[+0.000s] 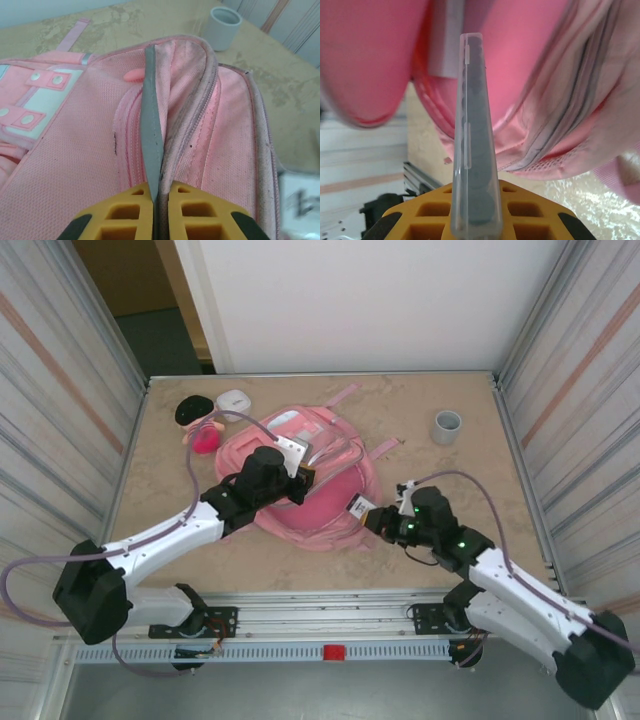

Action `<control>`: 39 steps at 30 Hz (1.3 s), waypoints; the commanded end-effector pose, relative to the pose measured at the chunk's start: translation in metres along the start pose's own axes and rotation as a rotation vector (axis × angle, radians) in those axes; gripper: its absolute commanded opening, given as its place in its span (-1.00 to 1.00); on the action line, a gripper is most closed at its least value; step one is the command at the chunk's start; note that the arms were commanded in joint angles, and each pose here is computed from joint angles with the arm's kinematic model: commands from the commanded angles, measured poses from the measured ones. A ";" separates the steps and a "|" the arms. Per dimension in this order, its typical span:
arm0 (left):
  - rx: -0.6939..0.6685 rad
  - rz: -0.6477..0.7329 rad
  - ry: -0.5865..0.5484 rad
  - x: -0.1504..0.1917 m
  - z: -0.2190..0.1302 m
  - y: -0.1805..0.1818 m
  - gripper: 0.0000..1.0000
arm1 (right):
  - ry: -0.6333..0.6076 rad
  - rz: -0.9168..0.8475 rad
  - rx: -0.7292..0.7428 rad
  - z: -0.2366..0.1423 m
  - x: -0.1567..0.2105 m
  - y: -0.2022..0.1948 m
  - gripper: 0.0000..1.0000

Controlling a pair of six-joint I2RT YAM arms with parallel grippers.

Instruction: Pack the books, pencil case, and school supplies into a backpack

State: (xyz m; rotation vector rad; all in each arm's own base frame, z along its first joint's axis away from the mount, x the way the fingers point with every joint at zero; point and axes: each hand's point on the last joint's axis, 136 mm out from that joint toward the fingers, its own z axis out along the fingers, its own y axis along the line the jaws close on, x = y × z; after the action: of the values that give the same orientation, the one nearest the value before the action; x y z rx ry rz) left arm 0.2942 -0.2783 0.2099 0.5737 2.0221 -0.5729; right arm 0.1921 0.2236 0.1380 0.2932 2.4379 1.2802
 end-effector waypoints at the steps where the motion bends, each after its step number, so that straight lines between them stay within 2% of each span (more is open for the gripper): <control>1: 0.104 -0.093 -0.209 -0.065 -0.027 -0.021 -1.00 | -0.039 -0.005 -0.133 0.016 -0.013 0.041 -0.74; 13: 0.140 -0.137 -0.229 -0.075 -0.034 -0.028 -1.00 | -0.201 0.208 -0.252 0.127 -0.072 0.079 -0.76; 17: 0.127 -0.133 -0.232 -0.076 -0.038 -0.026 -1.00 | -0.262 0.285 -0.218 0.159 -0.085 0.062 -0.72; 20: 0.117 -0.131 -0.235 -0.077 -0.040 -0.024 -1.00 | -0.297 0.313 -0.178 0.171 -0.093 0.048 -0.62; 22: 0.112 -0.132 -0.232 -0.076 -0.039 -0.023 -1.00 | -0.308 0.313 -0.149 0.174 -0.094 0.041 -0.56; 27: 0.113 -0.137 -0.221 -0.072 -0.034 -0.023 -1.00 | -0.297 0.297 -0.070 0.166 -0.089 0.030 -0.16; 30: 0.093 -0.130 -0.212 -0.069 -0.031 -0.020 -1.00 | -0.292 0.286 -0.050 0.154 -0.080 0.025 -0.03; 39: -0.027 -0.085 -0.169 -0.051 -0.024 0.002 -1.00 | -0.178 0.182 0.029 0.115 -0.044 0.016 0.13</control>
State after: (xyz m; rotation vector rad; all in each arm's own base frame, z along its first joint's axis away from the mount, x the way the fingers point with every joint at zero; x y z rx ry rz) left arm 0.2941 -0.2748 0.2255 0.4509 2.0176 -0.6433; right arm 0.2984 0.3103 0.1052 0.7067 2.2450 1.2962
